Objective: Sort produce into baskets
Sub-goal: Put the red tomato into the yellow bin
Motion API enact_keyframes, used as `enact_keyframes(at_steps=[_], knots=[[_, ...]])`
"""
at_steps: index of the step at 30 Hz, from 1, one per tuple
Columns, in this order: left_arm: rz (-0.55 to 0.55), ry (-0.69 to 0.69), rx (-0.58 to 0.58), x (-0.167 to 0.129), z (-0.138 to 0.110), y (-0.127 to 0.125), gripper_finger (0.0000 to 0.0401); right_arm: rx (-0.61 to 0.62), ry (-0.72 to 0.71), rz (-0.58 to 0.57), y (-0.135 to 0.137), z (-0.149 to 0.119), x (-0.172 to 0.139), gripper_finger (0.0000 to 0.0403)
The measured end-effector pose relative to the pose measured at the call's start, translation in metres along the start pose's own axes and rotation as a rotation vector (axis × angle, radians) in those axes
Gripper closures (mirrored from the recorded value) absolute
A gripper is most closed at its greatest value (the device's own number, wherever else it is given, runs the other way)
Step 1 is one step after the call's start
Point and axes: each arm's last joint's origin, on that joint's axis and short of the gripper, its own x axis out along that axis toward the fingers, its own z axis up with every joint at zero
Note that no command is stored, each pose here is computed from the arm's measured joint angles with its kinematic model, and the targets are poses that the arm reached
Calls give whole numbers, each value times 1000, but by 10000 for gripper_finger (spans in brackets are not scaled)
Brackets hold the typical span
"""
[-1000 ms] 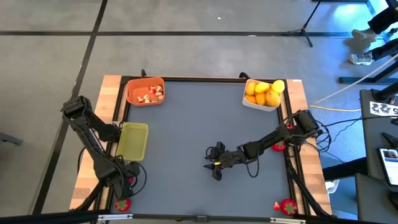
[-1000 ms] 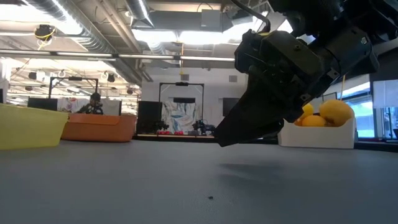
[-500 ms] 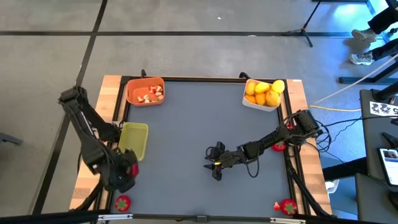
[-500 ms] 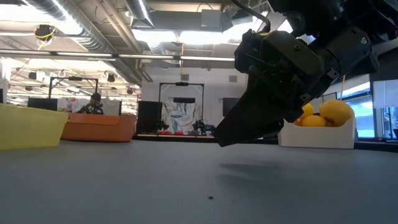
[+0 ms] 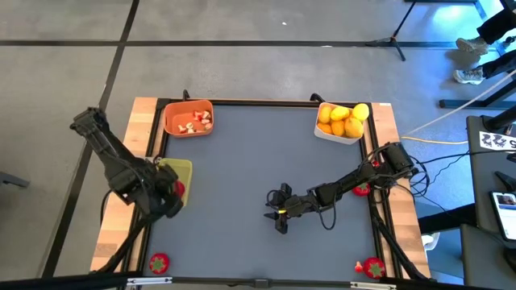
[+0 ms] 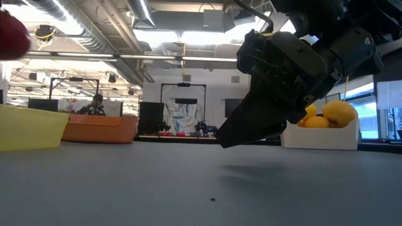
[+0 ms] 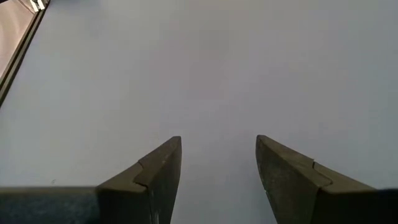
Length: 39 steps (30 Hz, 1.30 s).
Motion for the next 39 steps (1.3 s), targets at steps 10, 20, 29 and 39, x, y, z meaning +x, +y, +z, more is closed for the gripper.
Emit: enact_keyframes(at_steps=[10, 20, 29, 39], knots=[[244, -36, -208, 34, 19, 20, 117, -1, 0, 0, 0, 0, 0, 196], [373, 21, -339, 77, 28, 39, 118, 0, -2, 1, 0, 0, 0, 196], [415, 28, -394, 85, 38, 40, 115, -1, -16, -21, -1, 1, 0, 196], [497, 49, -388, 97, 42, 36, 114, -8, -13, -23, -1, 0, 0, 196]])
